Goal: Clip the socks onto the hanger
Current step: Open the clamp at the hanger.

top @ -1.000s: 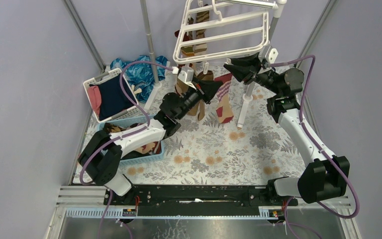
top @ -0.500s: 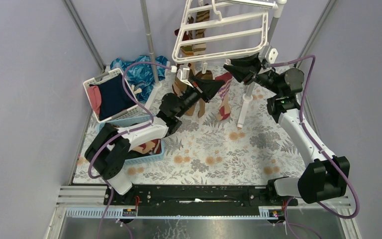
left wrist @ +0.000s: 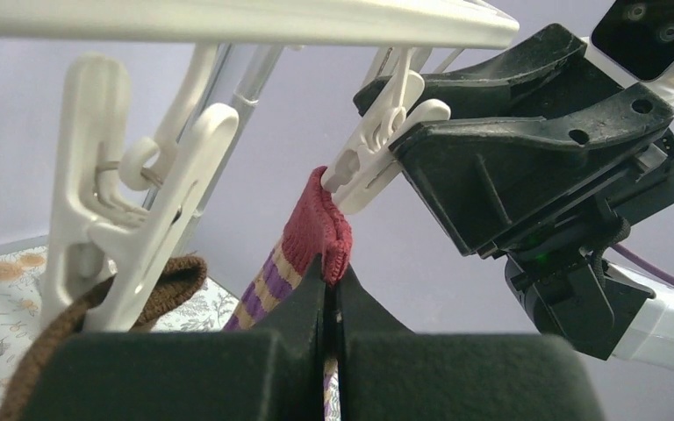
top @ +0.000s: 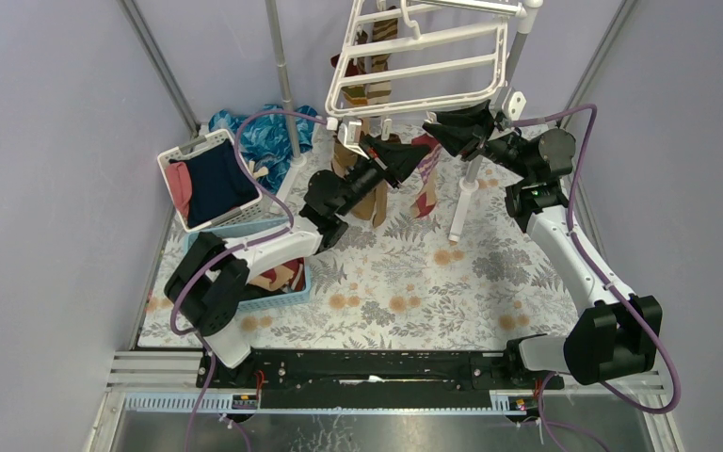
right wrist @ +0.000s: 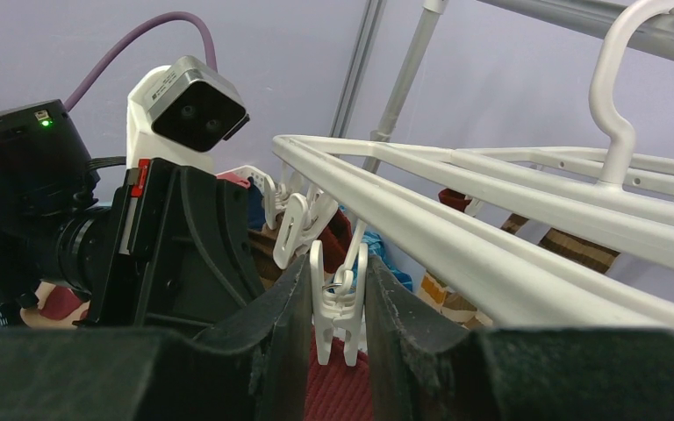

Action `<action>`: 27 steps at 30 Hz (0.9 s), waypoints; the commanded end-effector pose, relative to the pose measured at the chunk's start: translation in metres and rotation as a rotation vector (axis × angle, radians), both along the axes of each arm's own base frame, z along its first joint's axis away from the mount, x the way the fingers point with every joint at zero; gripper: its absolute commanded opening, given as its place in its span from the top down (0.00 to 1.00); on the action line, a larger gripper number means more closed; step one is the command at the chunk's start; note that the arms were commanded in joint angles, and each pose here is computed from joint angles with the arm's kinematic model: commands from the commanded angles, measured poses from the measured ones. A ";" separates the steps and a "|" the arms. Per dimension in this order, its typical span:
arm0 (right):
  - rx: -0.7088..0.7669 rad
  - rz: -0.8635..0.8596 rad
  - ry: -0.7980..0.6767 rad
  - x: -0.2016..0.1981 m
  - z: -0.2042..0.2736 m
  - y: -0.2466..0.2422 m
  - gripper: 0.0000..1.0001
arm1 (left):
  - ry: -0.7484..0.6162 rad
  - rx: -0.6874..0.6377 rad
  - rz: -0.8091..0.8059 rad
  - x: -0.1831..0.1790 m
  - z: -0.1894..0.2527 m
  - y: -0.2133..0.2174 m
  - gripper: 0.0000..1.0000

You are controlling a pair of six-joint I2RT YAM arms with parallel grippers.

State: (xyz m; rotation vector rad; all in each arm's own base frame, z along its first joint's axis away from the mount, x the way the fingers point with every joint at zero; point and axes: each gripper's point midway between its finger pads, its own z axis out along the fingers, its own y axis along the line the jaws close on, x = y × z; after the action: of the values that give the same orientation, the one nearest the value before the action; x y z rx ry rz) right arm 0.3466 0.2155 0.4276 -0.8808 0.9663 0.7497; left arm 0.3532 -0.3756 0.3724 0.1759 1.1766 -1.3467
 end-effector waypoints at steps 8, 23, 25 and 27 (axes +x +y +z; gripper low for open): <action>0.012 0.041 -0.074 -0.021 0.025 0.003 0.92 | -0.048 0.003 0.005 0.006 0.009 0.000 1.00; 0.009 0.066 -0.077 -0.028 0.026 0.004 0.92 | -0.247 0.253 -0.004 0.004 -0.008 -0.005 0.95; 0.008 0.066 -0.078 -0.028 0.026 0.004 0.92 | -0.271 0.272 0.036 0.007 -0.009 -0.002 0.95; 0.009 0.064 -0.079 -0.028 0.026 0.004 0.92 | -0.278 0.260 0.101 0.013 -0.008 0.007 0.98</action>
State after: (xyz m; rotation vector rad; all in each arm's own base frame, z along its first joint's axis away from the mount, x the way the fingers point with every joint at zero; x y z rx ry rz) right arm 0.3412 0.2169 0.4293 -0.8926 0.9591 0.7692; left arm 0.3590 -0.3818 0.3529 0.4428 1.1824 -1.1825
